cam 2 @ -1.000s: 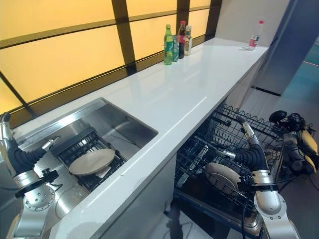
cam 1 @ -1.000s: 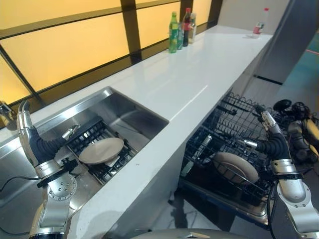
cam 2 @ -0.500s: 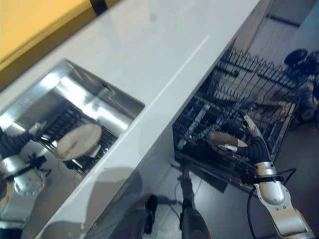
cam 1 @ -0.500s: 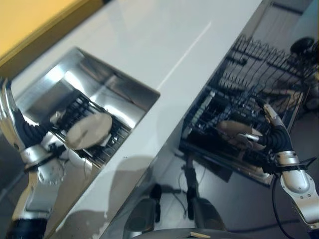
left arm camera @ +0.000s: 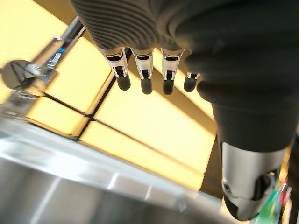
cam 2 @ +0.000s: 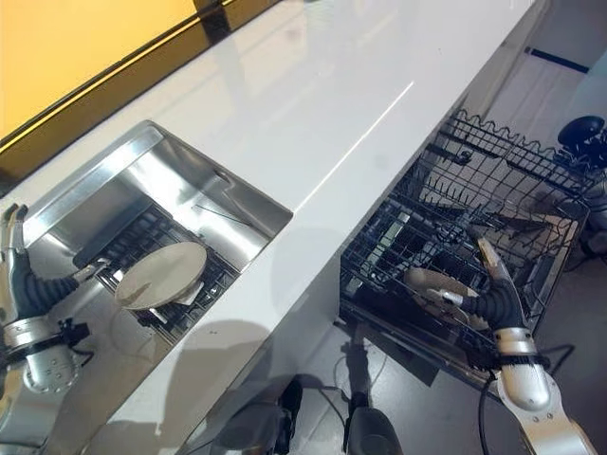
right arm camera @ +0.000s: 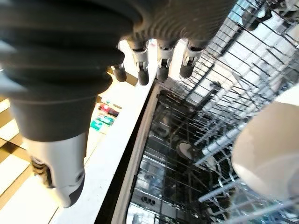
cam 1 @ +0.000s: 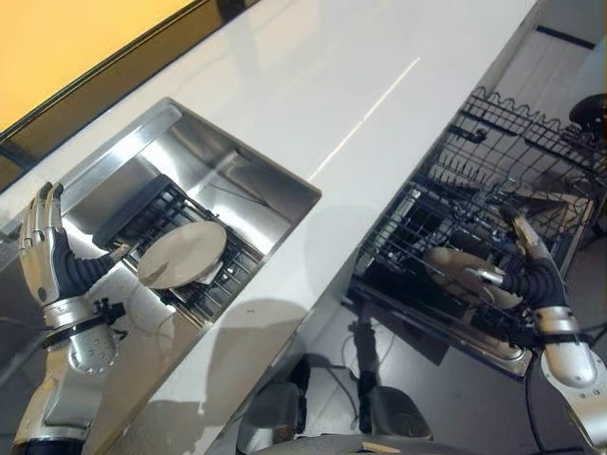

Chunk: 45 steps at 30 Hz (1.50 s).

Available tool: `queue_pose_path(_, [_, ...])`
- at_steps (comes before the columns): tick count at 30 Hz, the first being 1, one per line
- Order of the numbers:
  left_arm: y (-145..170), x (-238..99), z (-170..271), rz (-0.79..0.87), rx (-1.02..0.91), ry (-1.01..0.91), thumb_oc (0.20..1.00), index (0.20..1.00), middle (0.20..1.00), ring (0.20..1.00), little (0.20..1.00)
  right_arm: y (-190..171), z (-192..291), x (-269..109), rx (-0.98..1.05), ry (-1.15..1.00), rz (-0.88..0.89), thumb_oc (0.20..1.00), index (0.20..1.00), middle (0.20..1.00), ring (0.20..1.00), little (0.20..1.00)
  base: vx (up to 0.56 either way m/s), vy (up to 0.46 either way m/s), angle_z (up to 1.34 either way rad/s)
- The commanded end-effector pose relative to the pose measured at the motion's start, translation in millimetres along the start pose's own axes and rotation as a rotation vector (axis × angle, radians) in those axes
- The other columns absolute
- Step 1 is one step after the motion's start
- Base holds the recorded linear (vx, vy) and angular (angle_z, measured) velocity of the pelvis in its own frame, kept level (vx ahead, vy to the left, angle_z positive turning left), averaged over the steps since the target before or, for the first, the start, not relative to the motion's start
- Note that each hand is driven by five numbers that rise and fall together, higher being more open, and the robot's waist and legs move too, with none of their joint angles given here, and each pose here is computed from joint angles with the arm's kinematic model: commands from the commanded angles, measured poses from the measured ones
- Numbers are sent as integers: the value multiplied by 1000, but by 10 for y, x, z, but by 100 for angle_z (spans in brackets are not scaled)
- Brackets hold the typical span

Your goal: Pick up plates and place into dishwasher.

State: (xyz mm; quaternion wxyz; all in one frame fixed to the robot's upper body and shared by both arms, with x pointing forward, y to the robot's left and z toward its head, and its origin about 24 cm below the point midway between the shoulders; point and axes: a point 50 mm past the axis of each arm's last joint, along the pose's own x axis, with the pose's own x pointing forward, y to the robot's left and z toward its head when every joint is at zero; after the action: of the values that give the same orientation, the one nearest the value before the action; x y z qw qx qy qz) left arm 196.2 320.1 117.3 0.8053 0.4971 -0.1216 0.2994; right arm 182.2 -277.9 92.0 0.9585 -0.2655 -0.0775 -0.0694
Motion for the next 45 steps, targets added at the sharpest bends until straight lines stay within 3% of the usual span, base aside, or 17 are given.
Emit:
queue_pose_path(1, [226,46,35,-157,2,-58,1000,1000,1000,1000,1000,-41,144,-24,26,-43,21,1000,1000,1000,1000,1000,56,-14,18])
queue_pose_path(10, [322,-31,23,-502,32,-76,1000,1000,1000,1000,1000,-159,130,-67,4,-6,31,1000,1000,1000,1000,1000,18,35,10])
queue_pose_path(18, [51,-156,0,-586,-11,-53,1000,1000,1000,1000,1000,-231,110,-84,-33,1,45,1000,1000,1000,1000,1000,9,54,-1])
queue_pose_path(24, [-184,-56,9,-499,11,-60,1000,1000,1000,1000,1000,-144,137,21,-38,-42,21,1000,1000,1000,1000,1000,-113,-5,-7])
queue_pose_path(32, [-168,358,128,-205,81,-120,1000,1000,1000,1000,1000,100,182,147,-6,-106,-15,1000,1000,1000,1000,1000,-88,-17,-7])
queue_pose_path(40, [-125,594,273,-125,195,-220,1000,1000,1000,1000,1000,271,246,225,7,-149,-54,1000,1000,1000,1000,1000,-83,-6,-1])
queue_pose_path(45, [-204,666,274,-223,264,-236,1000,1000,1000,1000,1000,339,291,278,10,-186,-70,1000,1000,1000,1000,1000,-99,-17,-7])
